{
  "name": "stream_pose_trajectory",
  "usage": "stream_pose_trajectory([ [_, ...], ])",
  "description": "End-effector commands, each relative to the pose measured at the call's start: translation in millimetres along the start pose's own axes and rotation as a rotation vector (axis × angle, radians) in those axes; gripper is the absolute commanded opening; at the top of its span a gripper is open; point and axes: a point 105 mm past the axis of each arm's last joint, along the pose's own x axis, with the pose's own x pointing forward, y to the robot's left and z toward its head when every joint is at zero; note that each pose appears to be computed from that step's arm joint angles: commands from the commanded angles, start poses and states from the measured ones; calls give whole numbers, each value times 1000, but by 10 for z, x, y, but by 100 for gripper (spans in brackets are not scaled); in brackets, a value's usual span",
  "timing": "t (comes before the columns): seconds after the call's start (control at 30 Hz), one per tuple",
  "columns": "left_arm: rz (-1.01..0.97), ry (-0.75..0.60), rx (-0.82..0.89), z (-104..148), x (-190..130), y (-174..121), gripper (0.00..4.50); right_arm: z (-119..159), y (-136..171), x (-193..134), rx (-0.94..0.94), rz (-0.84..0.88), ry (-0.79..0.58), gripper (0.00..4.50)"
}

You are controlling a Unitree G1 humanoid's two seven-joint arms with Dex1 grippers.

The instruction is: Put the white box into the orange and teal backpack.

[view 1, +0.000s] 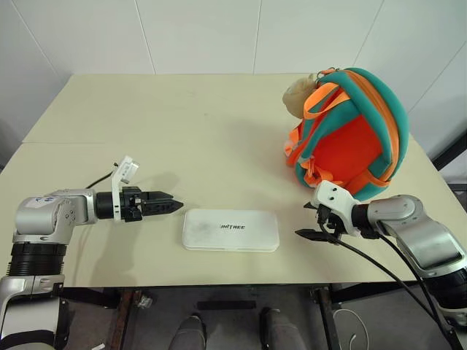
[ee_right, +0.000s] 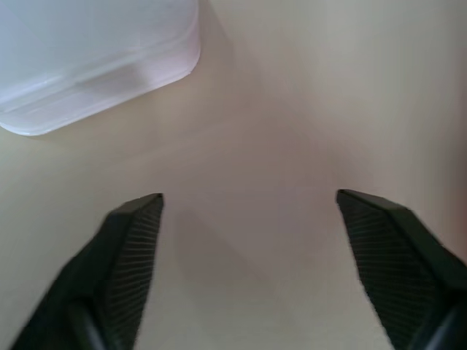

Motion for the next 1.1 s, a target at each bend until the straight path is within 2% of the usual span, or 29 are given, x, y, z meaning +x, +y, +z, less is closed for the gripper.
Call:
stream_pose_trajectory([
  [0.03,-71,5,-138,59,-74,-174,450,114,-48,-54,-29,-36,-43,448],
  [0.17,-57,47,-213,-18,-86,-185,450,114,-35,-48,-26,-39,-46,448],
  [0.3,-81,115,-385,-194,-90,-204,450,114,-20,-36,-21,-41,-50,448],
  [0.5,-56,182,-571,-396,-66,-66,450,104,-4,-8,-12,-47,-53,448],
  [0.63,-46,190,-629,-434,-5,-1,450,115,3,12,-7,-48,-60,448],
  [0.8,-102,134,-668,-370,115,9,450,128,11,38,-4,-47,-66,448],
  [1.1,-162,176,-697,-485,326,-50,450,186,52,106,-4,-30,-85,448],
])
